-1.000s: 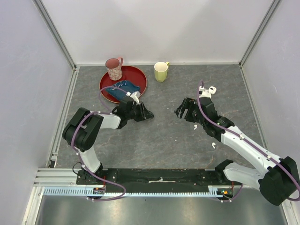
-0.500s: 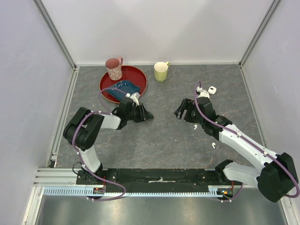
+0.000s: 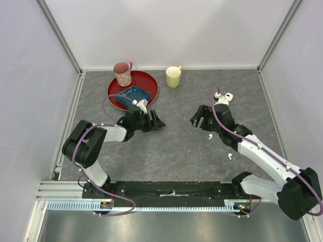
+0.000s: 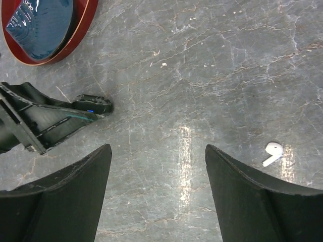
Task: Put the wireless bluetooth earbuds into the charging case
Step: Place the charging case at the center of the board, then pick up the charging case at the center of the board.
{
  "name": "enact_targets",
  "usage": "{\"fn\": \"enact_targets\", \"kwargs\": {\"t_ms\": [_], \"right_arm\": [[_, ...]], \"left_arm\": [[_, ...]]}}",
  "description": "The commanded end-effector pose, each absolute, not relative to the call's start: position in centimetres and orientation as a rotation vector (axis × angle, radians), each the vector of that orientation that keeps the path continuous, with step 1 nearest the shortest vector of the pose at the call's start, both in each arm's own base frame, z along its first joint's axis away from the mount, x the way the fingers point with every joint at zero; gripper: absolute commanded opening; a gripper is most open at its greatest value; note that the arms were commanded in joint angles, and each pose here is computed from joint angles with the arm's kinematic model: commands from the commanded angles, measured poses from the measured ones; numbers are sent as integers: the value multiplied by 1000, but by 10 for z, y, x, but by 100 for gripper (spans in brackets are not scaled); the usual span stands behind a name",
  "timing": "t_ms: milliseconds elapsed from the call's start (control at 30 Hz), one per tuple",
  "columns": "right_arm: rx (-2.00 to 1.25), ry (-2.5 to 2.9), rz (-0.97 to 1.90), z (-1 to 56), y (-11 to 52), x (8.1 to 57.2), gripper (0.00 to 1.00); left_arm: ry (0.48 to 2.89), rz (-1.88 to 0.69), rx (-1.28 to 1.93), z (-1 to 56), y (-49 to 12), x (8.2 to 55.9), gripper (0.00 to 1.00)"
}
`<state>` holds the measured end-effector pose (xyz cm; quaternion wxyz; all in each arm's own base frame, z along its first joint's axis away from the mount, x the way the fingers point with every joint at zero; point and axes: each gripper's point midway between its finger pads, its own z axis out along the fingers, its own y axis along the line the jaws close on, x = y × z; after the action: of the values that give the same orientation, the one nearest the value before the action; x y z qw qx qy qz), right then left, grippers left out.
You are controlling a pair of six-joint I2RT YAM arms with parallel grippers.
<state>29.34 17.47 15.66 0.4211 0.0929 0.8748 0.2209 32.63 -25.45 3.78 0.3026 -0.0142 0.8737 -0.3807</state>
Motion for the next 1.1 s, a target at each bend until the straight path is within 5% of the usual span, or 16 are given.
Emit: {"fn": "enact_targets", "kwargs": {"t_ms": [0,433,533,833,1067], "right_arm": [[227,2129,526,177,167,301,82],[302,2067,286,199,116,331,83],[374,2085,206,196,88,344,83],[848,2138,65,145,-35,396,83],[799,2210,102,126,-39,474,76]], "left_arm": [[2315,-907,-27,41,-239,327,80],[2262,-649,3,87,-196,320,86],[2151,-640,58,138,-192,320,87],[1833,-706,166,231,-178,283,89],[1752,-718,214,249,-176,273,90]]}}
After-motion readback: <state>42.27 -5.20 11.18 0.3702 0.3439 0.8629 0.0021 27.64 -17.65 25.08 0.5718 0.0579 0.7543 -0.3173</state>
